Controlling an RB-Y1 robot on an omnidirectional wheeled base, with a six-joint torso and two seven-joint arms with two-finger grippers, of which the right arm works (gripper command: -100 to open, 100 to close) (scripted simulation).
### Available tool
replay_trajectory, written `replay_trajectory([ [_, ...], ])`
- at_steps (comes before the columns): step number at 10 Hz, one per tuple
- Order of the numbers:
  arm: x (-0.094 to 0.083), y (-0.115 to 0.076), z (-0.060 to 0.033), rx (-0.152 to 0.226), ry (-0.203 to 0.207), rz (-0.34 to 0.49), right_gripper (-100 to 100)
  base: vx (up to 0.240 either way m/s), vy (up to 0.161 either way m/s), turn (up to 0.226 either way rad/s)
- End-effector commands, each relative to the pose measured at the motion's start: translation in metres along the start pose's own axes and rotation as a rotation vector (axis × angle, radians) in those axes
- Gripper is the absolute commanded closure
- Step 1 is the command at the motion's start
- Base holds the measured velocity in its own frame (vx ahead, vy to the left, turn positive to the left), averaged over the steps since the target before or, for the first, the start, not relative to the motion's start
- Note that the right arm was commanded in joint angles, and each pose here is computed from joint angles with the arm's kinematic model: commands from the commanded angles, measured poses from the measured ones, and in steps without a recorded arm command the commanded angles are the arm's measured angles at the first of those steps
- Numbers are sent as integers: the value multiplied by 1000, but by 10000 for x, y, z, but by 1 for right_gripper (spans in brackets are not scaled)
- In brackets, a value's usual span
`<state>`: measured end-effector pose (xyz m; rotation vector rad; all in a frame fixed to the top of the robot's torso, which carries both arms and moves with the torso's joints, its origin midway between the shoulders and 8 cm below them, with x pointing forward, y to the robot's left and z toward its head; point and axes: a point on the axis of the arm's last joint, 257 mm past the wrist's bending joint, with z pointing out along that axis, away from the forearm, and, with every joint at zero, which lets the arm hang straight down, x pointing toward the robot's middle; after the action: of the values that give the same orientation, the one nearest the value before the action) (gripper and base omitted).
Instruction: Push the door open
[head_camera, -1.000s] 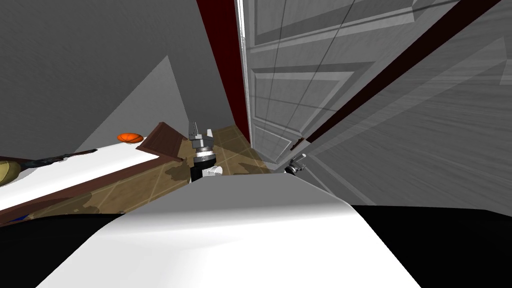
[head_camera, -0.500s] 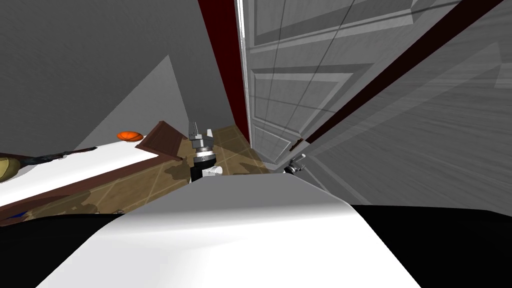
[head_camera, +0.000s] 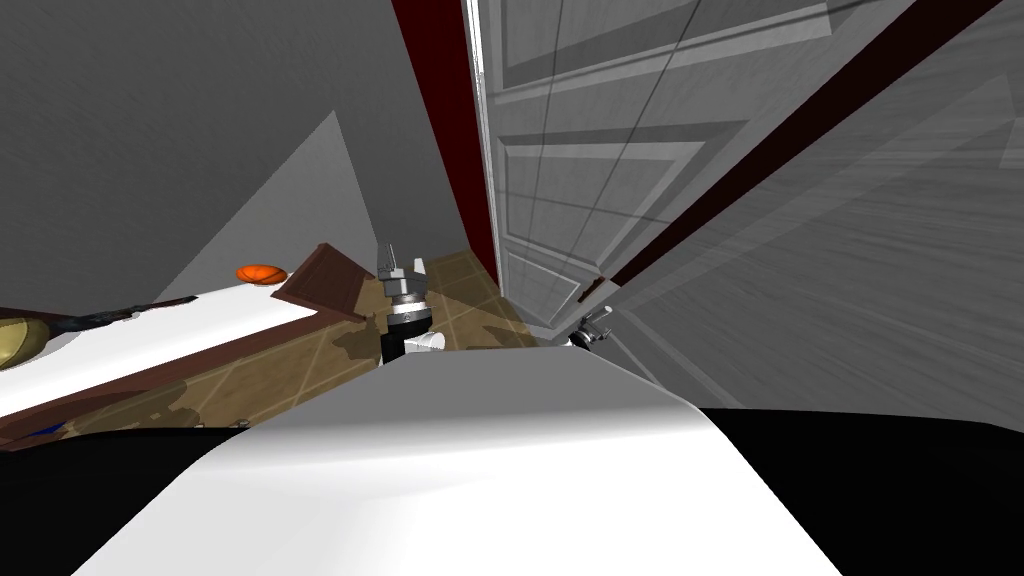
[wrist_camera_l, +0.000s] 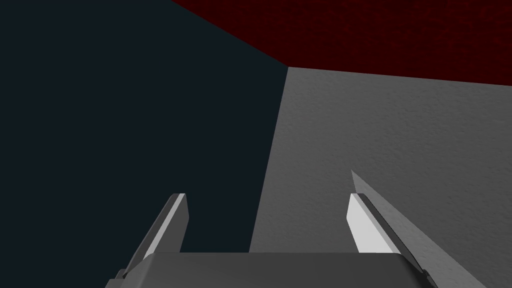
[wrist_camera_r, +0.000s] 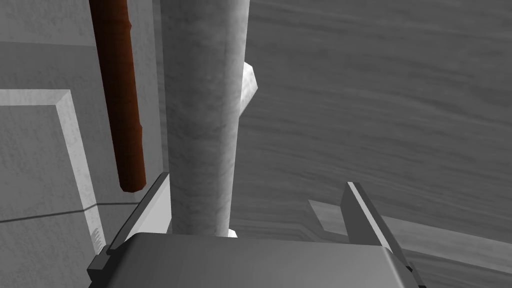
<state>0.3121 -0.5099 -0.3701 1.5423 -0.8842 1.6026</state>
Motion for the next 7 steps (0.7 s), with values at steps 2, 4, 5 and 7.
replay_trajectory([
  [2, -15, 280, 60, -26, 11, -36, 100, -1, 13, 9],
  [4, -13, 275, 62, -25, 11, -35, 100, -3, 5, 16],
  [5, 22, 235, 58, -44, 11, -13, 100, 30, -87, 126],
  [7, 25, 267, 67, -51, 13, -15, 100, 27, -128, 66],
])
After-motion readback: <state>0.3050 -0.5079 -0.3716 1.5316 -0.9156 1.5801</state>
